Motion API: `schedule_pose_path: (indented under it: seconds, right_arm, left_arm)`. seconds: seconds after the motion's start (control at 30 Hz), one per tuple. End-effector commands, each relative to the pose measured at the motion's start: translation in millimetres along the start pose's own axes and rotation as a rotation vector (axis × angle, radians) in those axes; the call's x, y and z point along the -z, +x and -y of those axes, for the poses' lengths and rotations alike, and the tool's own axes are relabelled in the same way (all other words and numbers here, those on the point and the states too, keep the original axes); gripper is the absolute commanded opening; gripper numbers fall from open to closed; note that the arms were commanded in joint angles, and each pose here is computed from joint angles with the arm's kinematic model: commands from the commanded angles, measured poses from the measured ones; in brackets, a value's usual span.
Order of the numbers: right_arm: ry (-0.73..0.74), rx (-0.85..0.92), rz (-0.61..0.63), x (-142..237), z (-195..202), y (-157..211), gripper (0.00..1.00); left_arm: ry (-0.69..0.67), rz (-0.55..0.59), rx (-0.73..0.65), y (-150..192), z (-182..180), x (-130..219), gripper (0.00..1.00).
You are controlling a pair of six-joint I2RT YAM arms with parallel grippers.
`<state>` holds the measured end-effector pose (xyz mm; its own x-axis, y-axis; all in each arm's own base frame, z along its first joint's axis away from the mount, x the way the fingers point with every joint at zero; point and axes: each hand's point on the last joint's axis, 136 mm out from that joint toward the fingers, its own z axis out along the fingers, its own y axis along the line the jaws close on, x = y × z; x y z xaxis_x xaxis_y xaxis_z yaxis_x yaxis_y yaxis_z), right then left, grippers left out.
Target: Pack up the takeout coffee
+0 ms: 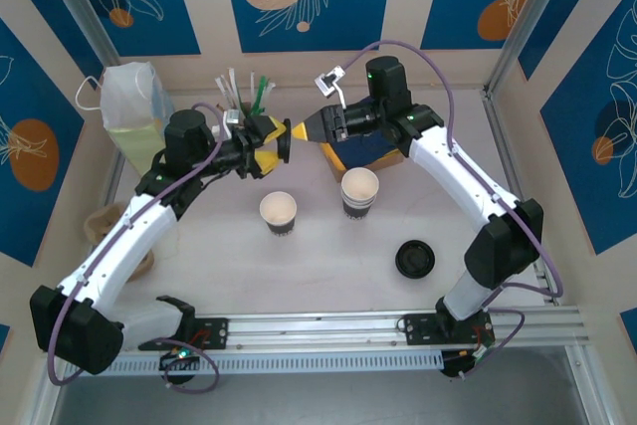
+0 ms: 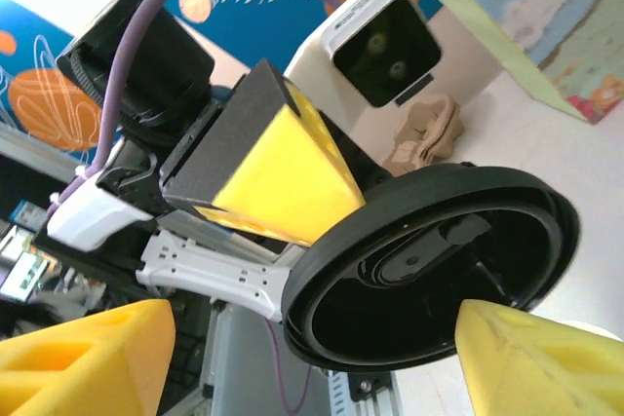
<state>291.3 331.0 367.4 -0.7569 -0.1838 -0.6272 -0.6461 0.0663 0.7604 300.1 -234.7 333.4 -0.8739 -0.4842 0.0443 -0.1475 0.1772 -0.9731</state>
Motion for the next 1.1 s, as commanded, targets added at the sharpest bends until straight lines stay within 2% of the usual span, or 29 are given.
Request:
schedule_pose_path:
  seconds: [0.0,0.03,0.07,0.5,1.07]
  right_arm:
    - [0.042,-0.003,0.013,10,-3,6,0.83]
    - [0.051,-0.011,0.017,11,-1,8,0.94]
    - [0.057,-0.013,0.018,12,0,9,0.99]
    - [0.133,-0.061,0.034,24,14,27,0.99]
    - [0.178,-0.081,0.045,33,17,41,0.99]
  left_arm:
    - [-0.094,0.049,-0.100,-3,-5,16,0.69]
    - [-0.129,0.057,-0.120,-3,-10,19,0.69]
    - [-0.163,0.064,-0.133,-3,-16,21,0.69]
    - [-0.539,0.081,-0.366,-2,-79,45,0.66]
    - [-0.869,-0.029,-0.726,12,-119,27,0.66]
